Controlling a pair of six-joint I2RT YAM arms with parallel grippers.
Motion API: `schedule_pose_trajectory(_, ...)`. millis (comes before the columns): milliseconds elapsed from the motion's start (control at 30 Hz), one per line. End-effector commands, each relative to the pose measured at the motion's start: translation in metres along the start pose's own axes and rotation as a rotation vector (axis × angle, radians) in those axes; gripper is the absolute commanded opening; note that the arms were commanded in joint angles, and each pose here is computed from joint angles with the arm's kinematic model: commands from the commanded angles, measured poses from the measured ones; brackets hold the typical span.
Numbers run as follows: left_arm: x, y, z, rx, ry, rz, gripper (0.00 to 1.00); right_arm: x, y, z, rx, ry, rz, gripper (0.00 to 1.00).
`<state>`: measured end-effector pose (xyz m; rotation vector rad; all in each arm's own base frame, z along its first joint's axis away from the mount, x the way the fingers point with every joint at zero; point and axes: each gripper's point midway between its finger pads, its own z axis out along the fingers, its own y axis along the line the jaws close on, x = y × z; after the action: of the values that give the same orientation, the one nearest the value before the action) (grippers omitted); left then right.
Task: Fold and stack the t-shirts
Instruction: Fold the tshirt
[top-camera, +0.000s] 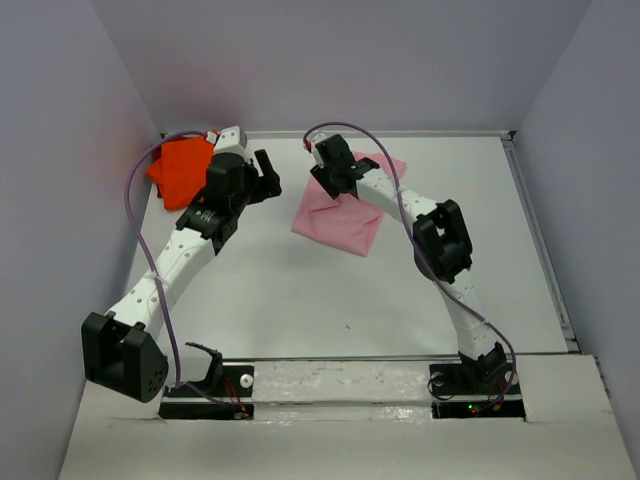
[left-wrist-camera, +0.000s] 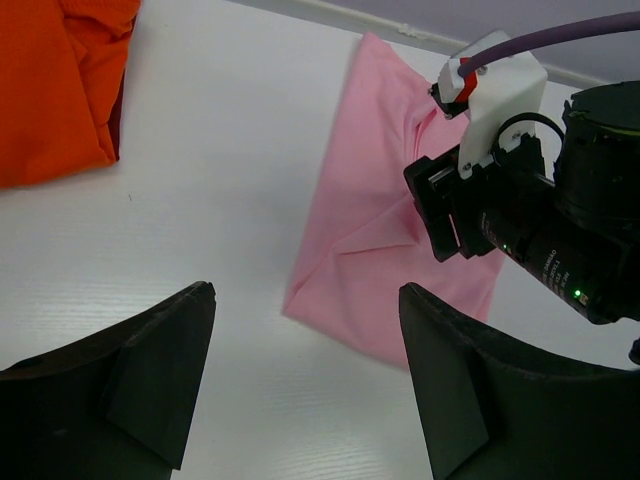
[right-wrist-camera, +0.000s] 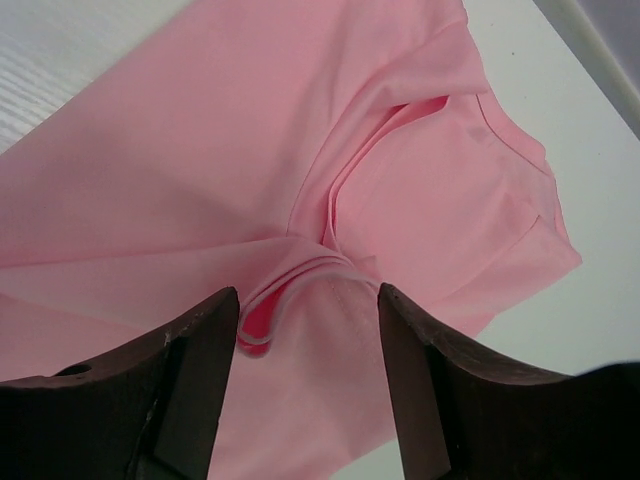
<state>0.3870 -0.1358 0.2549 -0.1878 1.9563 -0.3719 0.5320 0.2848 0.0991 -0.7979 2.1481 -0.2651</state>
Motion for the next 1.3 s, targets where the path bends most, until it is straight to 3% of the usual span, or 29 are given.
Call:
schedule_pose_trajectory(0,-0.012,-0.01,-0.002,0.041,-0.043,-0.004,0.83,-0.031,-0.004,-0.032,-0.026,-0.093,0.069,0.62)
schedule_pose_trajectory(467,-0.013,-0.009,-0.002,0.033,-0.048,-0.001,0.83,-0.011,0.039,-0.025,-0.075,-0.042,0.087,0.58)
schedule_pose_trajectory(1267,-0.011,-0.012,-0.001,0.053,-0.043,-0.002,0.83,0.011,0.008,-0.039,0.093,0.011,0.116,0.56)
